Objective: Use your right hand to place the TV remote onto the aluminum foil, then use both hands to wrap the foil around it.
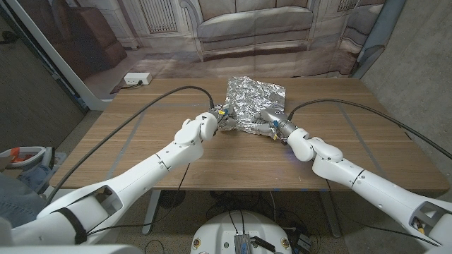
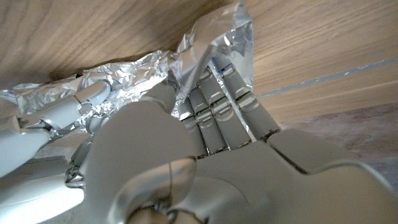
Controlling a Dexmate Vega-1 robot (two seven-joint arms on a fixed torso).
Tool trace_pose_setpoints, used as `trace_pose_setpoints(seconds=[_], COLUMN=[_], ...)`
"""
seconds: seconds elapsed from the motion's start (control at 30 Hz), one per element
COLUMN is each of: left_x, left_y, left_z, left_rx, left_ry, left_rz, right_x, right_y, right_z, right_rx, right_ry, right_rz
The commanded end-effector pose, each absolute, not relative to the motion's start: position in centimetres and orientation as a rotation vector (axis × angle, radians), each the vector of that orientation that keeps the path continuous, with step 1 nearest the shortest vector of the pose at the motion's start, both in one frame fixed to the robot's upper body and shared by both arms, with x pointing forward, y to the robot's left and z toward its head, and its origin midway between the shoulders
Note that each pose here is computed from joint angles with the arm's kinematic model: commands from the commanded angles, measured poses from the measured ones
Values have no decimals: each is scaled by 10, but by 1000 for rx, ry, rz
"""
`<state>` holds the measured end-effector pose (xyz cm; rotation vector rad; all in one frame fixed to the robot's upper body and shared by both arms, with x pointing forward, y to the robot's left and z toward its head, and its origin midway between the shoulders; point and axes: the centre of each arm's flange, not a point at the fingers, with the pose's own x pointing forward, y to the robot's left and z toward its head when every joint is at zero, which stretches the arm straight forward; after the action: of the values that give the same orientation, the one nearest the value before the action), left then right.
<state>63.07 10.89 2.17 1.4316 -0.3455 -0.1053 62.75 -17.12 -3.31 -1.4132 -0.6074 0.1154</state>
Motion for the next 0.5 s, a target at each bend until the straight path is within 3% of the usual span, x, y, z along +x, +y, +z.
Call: trace_pose_setpoints(seconds=[0.03, 0.5], left_x=[656, 685], left_y=[112, 106], left_z=[64, 119], left_rx=[1250, 1079], left_ry=[-126, 149], left_rz=[-414, -704], right_x=[642, 662], right_y=[-183, -199], right_z=[14, 31], right_rx=[-1336, -1143], right_ry=[-370, -96], right_rz=[340, 589])
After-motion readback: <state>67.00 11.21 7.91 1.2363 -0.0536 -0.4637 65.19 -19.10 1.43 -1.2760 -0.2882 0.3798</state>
